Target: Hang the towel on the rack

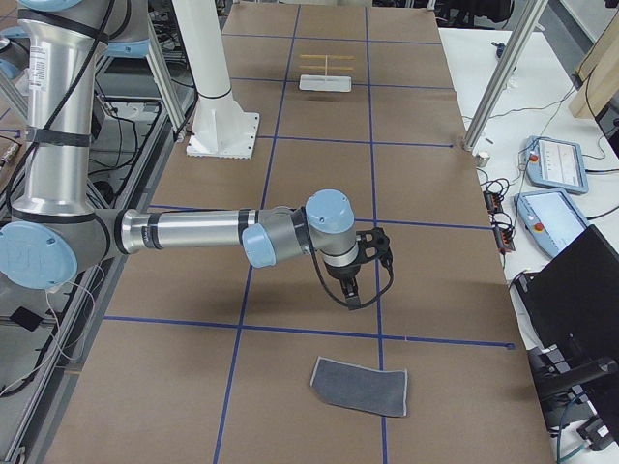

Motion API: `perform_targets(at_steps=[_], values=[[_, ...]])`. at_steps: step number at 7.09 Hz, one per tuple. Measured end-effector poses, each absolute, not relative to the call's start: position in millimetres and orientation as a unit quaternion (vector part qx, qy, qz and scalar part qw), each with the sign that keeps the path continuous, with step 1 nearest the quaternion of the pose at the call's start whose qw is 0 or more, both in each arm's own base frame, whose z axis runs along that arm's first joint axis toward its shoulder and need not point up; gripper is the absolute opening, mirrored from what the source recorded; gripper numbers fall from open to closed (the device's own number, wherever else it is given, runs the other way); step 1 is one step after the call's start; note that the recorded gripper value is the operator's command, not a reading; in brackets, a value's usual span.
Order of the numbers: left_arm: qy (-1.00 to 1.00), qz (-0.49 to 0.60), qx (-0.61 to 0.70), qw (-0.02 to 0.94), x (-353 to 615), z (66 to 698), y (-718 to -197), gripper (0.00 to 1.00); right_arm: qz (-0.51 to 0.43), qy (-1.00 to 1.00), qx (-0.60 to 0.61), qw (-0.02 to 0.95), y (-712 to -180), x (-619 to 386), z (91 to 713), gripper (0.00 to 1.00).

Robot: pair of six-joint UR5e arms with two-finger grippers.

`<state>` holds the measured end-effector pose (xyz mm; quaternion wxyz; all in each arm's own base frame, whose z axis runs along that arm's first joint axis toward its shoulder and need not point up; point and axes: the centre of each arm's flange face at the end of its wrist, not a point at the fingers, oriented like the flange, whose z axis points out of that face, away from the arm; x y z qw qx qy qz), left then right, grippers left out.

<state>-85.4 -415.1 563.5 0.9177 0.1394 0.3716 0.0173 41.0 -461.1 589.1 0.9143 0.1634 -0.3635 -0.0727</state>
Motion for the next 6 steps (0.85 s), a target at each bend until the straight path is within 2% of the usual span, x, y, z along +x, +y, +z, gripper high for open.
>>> perform_targets(at_steps=[3,6], values=[[0.365,0.05,0.227,0.901,-87,561,-442,0.99,-0.112,-0.37,0.176,0.905,-466,38,615,1.0],[0.363,0.058,0.247,0.896,-87,562,-444,0.99,-0.107,-0.347,0.124,0.924,-463,43,694,1.0]])
